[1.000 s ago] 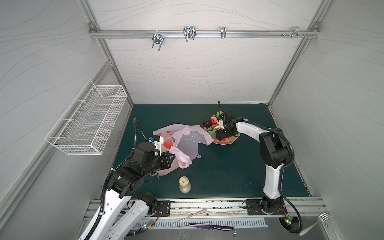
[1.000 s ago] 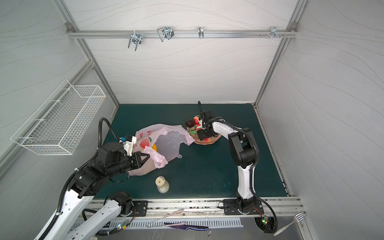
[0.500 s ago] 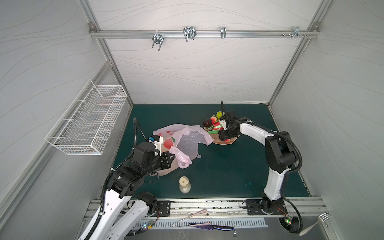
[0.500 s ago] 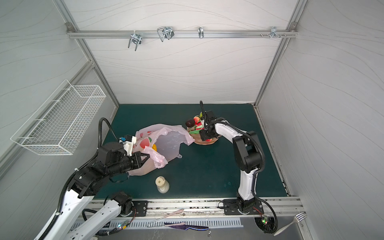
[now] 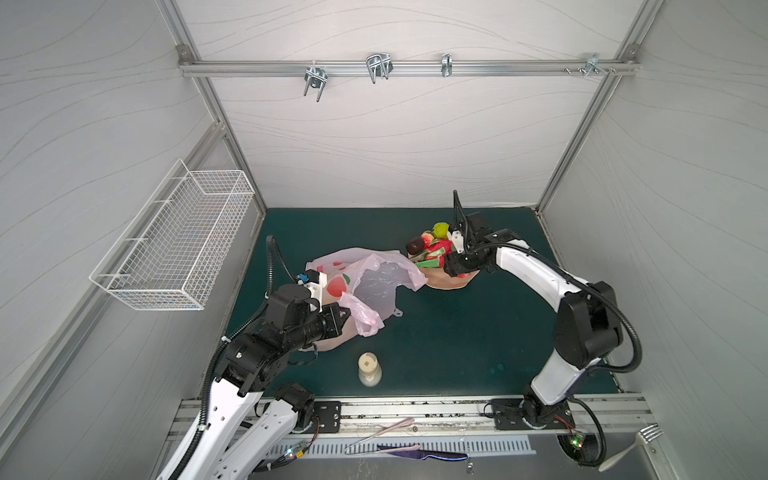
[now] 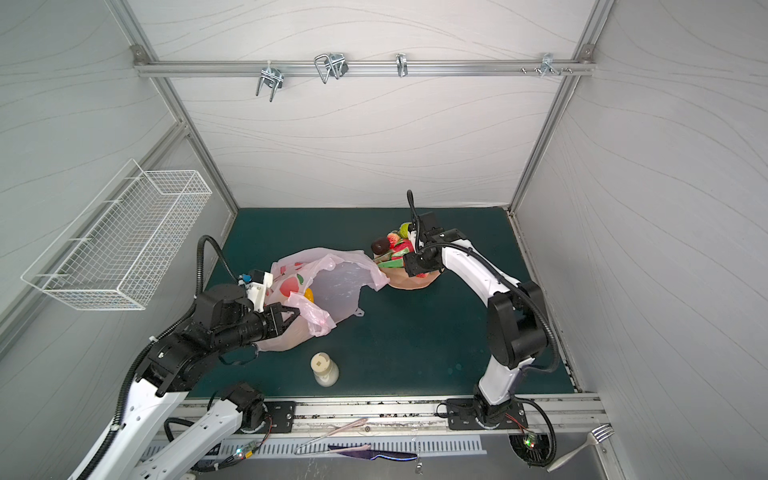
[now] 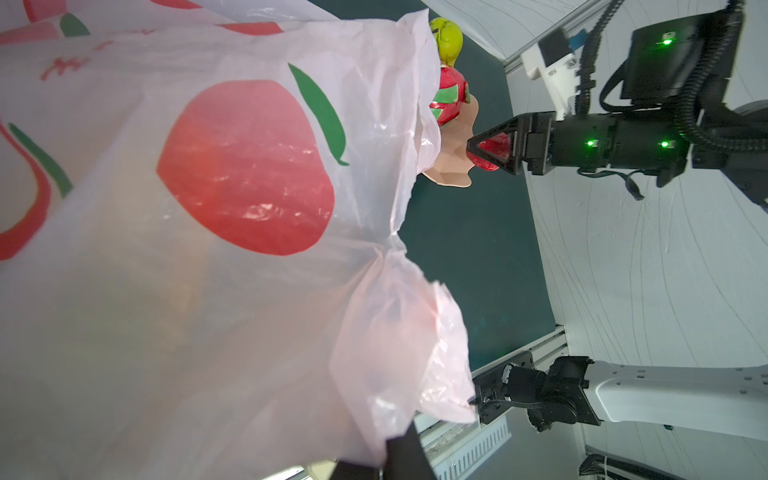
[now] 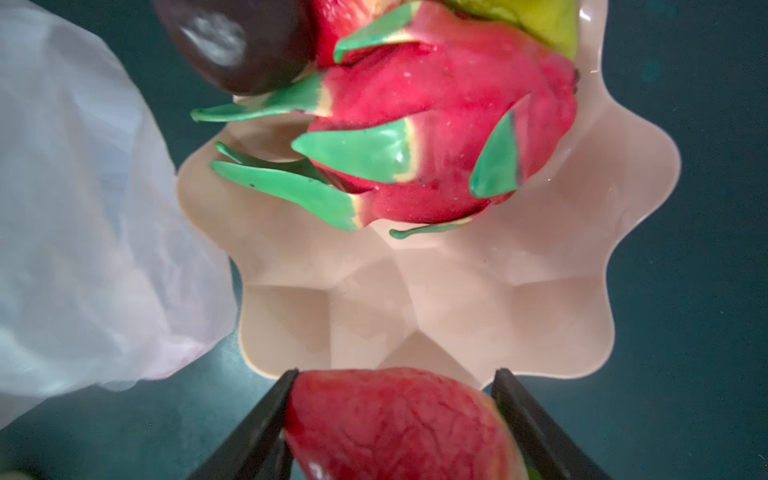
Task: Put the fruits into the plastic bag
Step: 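Lower the right gripper onto the red strawberry in the bowl and grasp it, then carry the strawberry into the bag's opening held by the left gripper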
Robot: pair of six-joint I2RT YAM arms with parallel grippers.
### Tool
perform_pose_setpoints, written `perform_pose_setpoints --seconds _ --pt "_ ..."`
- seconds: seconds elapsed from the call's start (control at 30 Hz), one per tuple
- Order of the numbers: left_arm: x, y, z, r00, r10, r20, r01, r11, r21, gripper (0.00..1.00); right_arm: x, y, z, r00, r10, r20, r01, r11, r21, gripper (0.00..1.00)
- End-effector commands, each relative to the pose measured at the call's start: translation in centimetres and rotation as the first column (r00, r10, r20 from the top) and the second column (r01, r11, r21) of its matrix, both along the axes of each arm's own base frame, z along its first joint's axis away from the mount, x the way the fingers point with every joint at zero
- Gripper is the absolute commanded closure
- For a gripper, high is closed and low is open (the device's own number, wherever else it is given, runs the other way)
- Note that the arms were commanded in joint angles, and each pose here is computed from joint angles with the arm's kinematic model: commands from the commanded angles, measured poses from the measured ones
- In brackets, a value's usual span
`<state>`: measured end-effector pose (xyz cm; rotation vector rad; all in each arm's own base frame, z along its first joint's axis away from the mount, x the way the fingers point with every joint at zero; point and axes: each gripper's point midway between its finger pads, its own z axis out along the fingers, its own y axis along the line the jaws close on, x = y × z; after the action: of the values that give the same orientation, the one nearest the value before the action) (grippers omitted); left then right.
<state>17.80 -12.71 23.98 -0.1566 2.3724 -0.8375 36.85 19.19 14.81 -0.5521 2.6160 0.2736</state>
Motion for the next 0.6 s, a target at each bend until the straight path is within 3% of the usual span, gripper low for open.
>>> perform_pose_setpoints --seconds 0.0,0.17,0.33,0.57 --pt "0.6 -0.3 2.2 0.997 -0.005 0.074 0.007 1.0 -0.028 1.0 -0.8 -0.1 3.5 1.0 -0.021 0.015 0.019 0.996 0.088 0.44" --pt "0.7 -0.4 2.1 0.997 -0.006 0.073 0.008 0.999 -0.032 1.0 -1.4 0.4 5.0 1.0 -0.006 0.013 0.004 0.989 0.149 0.44" --pt "0.8 -0.6 2.1 0.997 -0.012 0.072 0.014 0.999 -0.033 1.0 -3.3 2.9 5.6 0.999 0.031 -0.038 -0.019 0.956 0.291 0.44" --pt "0.9 -0.7 2.2 0.997 -0.013 0.074 0.016 0.999 -0.036 1.0 -8.0 10.4 7.6 0.98 0.191 -0.055 -0.141 0.865 0.481 0.45"
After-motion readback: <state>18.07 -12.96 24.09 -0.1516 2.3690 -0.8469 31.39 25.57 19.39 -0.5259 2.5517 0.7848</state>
